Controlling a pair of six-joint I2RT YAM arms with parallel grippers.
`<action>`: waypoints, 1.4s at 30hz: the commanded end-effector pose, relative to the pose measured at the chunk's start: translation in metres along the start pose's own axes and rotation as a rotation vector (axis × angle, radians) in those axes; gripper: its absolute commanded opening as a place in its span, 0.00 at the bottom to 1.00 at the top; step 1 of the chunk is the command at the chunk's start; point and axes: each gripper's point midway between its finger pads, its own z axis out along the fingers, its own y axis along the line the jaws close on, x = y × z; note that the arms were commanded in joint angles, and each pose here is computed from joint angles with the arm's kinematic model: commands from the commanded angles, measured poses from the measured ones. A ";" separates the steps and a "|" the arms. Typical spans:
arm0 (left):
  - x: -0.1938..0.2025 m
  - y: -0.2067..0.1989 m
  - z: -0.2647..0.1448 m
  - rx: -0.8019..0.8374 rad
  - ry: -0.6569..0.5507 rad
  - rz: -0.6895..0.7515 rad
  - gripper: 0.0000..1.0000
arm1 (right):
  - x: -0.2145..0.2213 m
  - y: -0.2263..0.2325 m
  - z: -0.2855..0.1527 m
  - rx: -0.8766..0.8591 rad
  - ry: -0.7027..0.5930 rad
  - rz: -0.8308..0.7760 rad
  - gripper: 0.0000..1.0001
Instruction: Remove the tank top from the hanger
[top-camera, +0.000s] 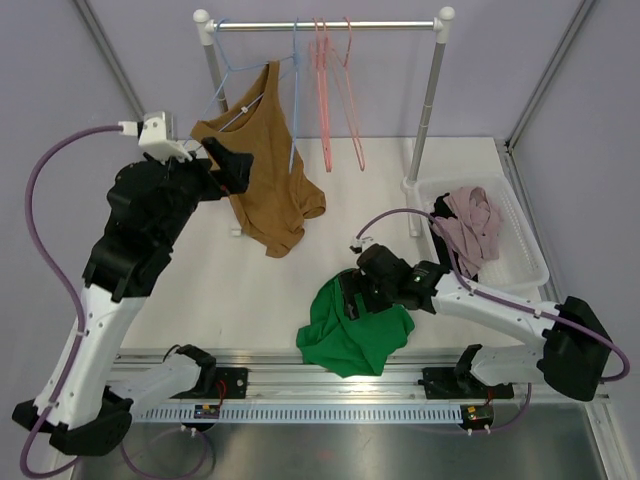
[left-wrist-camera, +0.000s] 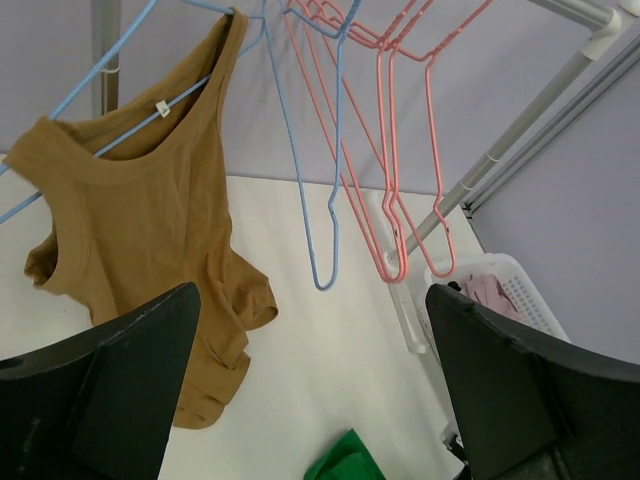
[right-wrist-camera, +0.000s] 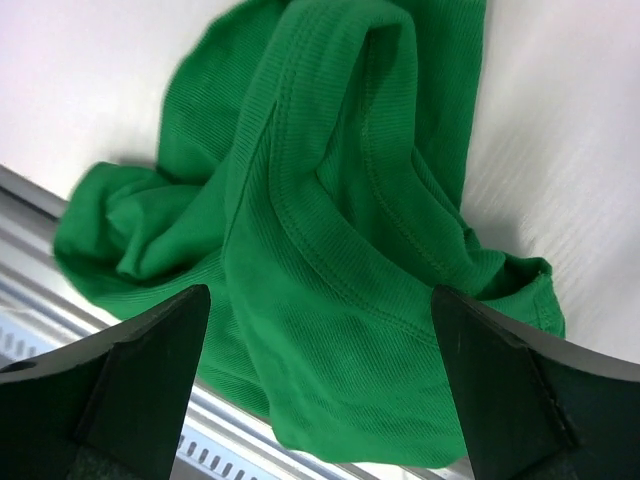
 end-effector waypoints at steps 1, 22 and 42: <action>0.027 0.014 -0.015 -0.014 0.044 0.010 0.99 | -0.007 0.004 0.009 0.074 -0.022 -0.024 0.99; 0.112 0.095 -0.075 -0.184 0.147 0.223 0.99 | 0.048 -0.007 0.075 0.308 0.100 -0.133 0.00; 0.121 0.126 -0.073 -0.284 0.154 0.239 0.99 | -0.170 -0.123 -0.192 0.665 -0.562 0.155 0.00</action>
